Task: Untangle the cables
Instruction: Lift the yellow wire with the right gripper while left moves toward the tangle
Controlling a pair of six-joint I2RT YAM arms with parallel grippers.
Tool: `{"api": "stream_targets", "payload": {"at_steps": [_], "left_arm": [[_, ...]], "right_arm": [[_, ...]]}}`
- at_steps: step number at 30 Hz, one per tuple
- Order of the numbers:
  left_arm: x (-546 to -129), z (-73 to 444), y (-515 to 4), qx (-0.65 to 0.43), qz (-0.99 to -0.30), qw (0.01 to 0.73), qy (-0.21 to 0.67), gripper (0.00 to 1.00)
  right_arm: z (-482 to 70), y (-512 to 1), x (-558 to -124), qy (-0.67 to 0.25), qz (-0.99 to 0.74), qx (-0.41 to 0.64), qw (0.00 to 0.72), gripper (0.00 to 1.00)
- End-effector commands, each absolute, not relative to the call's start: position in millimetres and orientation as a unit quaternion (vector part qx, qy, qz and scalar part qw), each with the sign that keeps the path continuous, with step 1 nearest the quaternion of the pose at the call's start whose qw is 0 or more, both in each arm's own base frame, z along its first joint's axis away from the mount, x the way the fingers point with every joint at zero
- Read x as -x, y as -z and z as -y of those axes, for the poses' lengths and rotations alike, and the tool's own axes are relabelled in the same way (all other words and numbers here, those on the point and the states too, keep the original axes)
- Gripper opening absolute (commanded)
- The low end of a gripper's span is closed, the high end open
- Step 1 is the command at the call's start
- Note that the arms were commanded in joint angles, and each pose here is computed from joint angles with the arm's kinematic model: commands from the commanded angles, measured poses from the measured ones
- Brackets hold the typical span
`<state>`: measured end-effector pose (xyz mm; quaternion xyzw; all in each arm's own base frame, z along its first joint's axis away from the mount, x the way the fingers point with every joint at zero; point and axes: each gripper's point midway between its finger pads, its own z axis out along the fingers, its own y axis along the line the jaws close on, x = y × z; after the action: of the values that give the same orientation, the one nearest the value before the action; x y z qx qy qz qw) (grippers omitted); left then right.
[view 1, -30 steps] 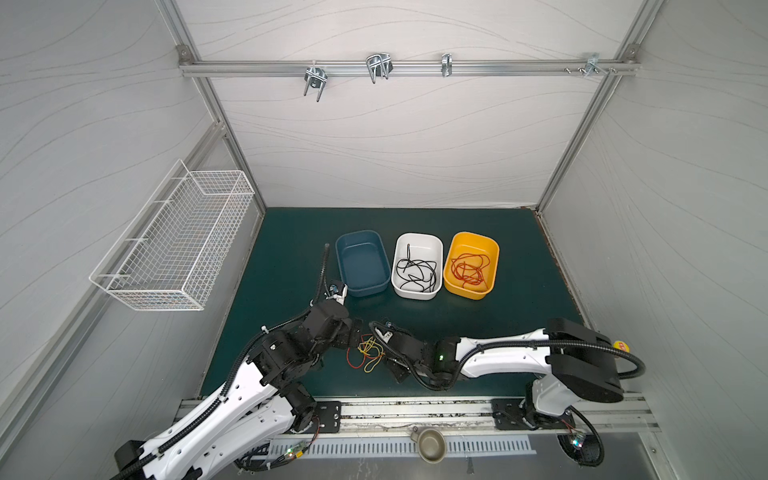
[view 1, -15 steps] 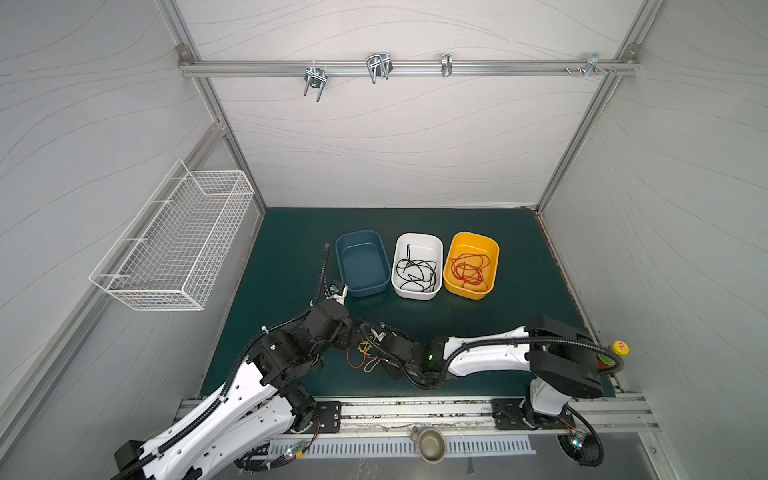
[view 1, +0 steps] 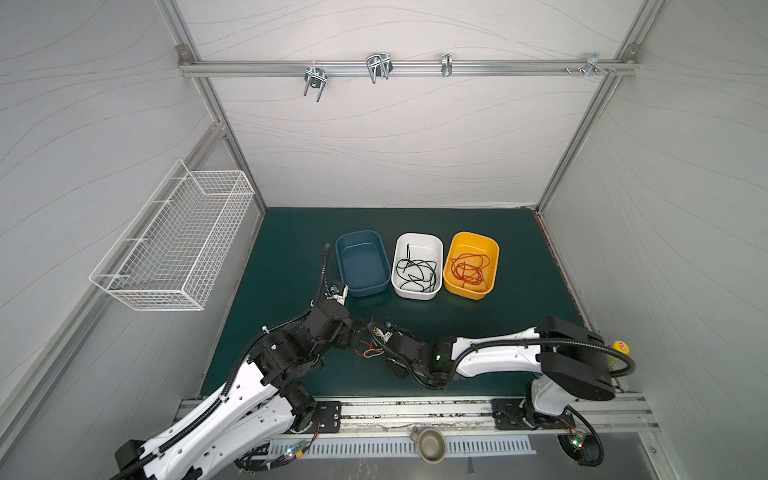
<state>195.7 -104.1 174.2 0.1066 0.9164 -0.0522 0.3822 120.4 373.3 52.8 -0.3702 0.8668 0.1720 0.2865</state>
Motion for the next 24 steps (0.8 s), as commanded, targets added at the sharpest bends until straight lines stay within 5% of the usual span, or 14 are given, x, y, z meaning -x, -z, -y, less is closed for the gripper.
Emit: {"api": "stream_targets", "payload": {"at_steps": [1, 24], "left_arm": [[-199.5, 110.8, -179.9, -0.11, -0.911, 0.392, 0.064, 1.0], [-184.5, 141.1, -201.0, -0.134, -0.915, 0.352, 0.146, 0.98]], "right_arm": [[-365.5, -77.9, -118.5, -0.2, -0.862, 0.359, 0.296, 0.0], [-309.4, -155.0, -97.3, -0.374, -0.864, 0.231, 0.247, 0.0]]}}
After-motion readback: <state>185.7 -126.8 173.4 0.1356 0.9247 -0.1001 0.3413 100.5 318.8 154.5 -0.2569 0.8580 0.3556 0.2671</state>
